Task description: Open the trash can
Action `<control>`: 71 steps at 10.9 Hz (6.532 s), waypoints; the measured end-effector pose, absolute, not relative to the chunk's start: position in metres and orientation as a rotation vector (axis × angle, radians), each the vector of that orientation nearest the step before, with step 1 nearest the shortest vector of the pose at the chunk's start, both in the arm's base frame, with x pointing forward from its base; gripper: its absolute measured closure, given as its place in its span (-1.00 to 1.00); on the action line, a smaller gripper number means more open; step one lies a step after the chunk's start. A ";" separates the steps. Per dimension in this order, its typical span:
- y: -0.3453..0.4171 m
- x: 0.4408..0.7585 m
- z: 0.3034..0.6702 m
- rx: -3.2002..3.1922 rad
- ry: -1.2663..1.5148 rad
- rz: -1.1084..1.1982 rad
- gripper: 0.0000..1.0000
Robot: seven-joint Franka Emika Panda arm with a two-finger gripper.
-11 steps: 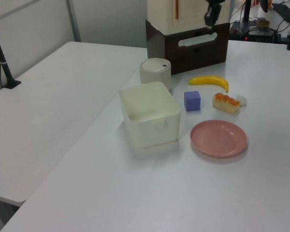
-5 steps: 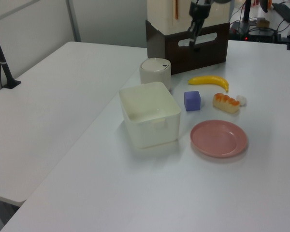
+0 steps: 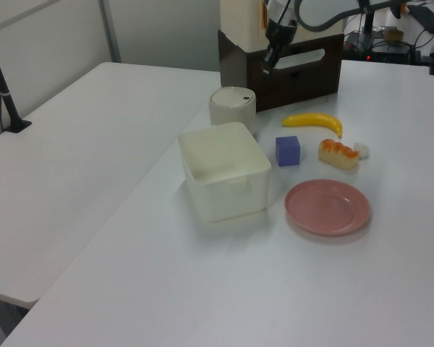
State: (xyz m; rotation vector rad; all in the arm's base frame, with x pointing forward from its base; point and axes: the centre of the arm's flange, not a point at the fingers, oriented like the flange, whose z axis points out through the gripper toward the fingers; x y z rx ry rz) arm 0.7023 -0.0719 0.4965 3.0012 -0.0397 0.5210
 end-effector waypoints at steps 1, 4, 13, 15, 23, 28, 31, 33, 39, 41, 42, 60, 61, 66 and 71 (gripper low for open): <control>-0.073 0.706 0.496 3.005 -0.058 0.574 0.98; -0.079 0.721 0.485 2.998 -0.102 0.739 0.98; -0.063 0.745 0.430 3.021 -0.045 0.790 0.98; -0.064 0.746 0.428 3.015 -0.045 0.808 0.98; -0.063 0.746 0.427 3.004 0.033 0.801 0.98; -0.072 0.745 0.431 3.078 -0.119 0.844 0.98; -0.074 0.743 0.443 3.093 -0.177 0.872 0.98; -0.077 0.735 0.467 3.104 -0.184 0.852 0.98; -0.078 0.683 0.579 3.174 -0.193 0.773 0.98; -0.084 0.653 0.609 3.216 -0.188 0.628 0.98; -0.095 0.624 0.629 3.244 -0.170 0.492 0.98; -0.109 0.538 0.651 3.220 -0.140 0.006 -0.49; -0.116 0.537 0.646 3.220 -0.161 -0.006 -0.81; -0.123 0.557 0.621 3.190 -0.078 0.055 -1.00; -0.090 0.567 0.624 3.174 0.029 0.100 -1.00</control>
